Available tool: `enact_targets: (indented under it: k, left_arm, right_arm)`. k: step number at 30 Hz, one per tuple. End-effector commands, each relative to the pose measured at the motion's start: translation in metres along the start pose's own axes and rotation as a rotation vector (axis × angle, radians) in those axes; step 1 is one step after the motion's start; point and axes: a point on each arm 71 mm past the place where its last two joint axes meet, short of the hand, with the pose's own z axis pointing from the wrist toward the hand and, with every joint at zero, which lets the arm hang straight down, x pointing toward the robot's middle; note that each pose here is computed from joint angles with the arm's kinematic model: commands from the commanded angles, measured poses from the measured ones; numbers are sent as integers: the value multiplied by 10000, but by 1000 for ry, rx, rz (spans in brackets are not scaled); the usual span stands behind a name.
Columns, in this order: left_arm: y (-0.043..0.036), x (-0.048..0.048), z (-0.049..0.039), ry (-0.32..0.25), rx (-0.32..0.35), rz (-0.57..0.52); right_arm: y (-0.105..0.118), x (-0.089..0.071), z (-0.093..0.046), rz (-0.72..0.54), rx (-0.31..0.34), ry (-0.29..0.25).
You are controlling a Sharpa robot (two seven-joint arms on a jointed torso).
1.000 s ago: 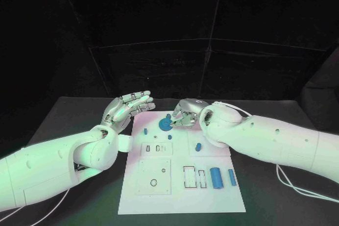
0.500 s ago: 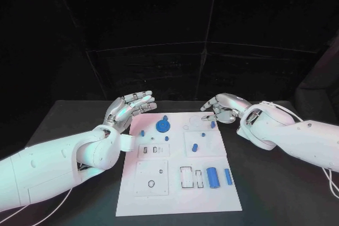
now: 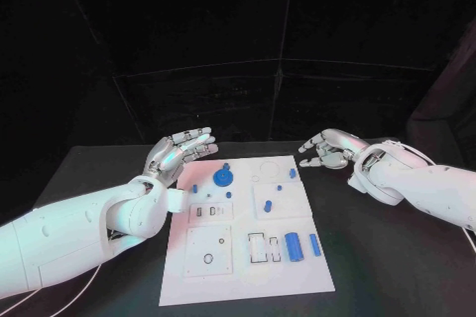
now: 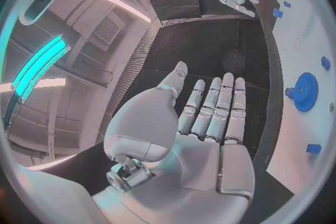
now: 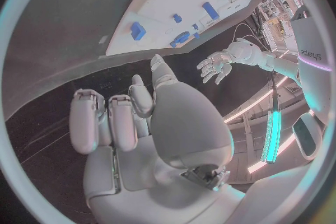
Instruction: Assemble the parts on the task board
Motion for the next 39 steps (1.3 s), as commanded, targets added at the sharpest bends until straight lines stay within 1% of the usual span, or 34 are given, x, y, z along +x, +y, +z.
enact_targets:
  k: [1,6,11,21,31,39]
  left_arm:
    - [-4,13,4,18,11,-8]
    - [1,13,4,19,12,-9]
    - [3,8,4,19,12,-10]
    - [6,-2,8,17,12,-8]
    - [11,-6,15,16,11,-7]
    - [12,-9,16,16,10,-7]
  right_arm:
    - [-32,103,8,43,-9,45]
    - [-94,239,36,52,12,75]
    - [-118,319,51,57,19,96]
    - [-126,364,84,57,24,90]
    - [-58,421,150,53,11,100]
    - [-59,468,168,42,18,110]
